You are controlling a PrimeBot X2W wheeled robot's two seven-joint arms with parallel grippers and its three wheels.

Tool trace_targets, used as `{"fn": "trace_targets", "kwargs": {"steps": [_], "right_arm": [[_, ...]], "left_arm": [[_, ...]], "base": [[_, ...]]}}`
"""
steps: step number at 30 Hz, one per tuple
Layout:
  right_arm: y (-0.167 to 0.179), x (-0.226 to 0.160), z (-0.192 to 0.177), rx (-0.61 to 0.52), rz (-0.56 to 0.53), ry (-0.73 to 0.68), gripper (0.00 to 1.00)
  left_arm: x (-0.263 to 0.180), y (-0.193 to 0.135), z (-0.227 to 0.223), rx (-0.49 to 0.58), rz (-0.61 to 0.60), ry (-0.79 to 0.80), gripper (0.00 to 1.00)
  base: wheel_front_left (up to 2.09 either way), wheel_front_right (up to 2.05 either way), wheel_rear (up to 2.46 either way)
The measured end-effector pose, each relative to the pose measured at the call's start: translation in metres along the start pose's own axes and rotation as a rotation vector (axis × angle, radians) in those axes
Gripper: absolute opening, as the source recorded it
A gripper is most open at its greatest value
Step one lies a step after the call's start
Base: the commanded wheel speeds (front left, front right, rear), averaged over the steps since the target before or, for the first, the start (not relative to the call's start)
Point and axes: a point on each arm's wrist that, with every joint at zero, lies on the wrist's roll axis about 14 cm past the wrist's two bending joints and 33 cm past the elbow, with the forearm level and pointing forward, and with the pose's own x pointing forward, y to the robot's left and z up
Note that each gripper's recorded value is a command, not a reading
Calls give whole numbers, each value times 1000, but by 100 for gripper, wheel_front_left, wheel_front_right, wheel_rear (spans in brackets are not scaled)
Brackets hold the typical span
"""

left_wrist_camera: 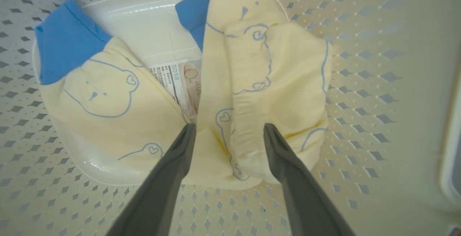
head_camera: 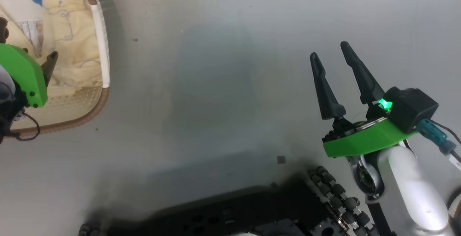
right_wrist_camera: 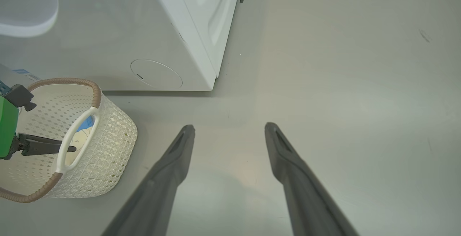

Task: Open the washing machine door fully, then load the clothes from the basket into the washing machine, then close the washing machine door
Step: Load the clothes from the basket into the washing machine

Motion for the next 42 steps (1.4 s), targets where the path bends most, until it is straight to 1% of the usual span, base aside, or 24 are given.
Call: {"fn": "trace_targets", "kwargs": {"steps": [7,14,18,22,25,32,33,34,35,42], "right_arm": [[-12,-4,-3,-8,-33,12,100],[-15,-8,-2,-13,-43,16,100],[-16,-9,0,-11,-47,11,100],[-16,-8,0,-4,-48,8,100],[-16,-8,0,-4,-46,7,100],[-14,-7,-1,-5,-40,8,100],[-13,-7,-1,-9,-37,8,100],[-13,-7,0,-12,-36,6,100],[-13,-6,0,-12,-35,5,100],[-11,-5,0,-17,-30,3,100]], "left_arm": [[25,-8,-5,-30,-27,58,100],[34,-12,-22,13,-28,146,100],[36,-9,-27,33,-14,170,100],[38,-5,-26,25,11,185,100],[41,-9,-28,4,11,193,100],[39,-7,-44,-50,38,271,100],[39,-7,-44,-51,40,272,83],[39,-7,-43,-52,41,272,25],[39,-8,-43,-53,40,270,0],[39,-9,-42,-65,37,267,0]], "base": [[0,0,0],[0,0,0],[0,0,0],[0,0,0],[0,0,0],[0,0,0],[0,0,0],[0,0,0],[0,0,0],[0,0,0]]}}
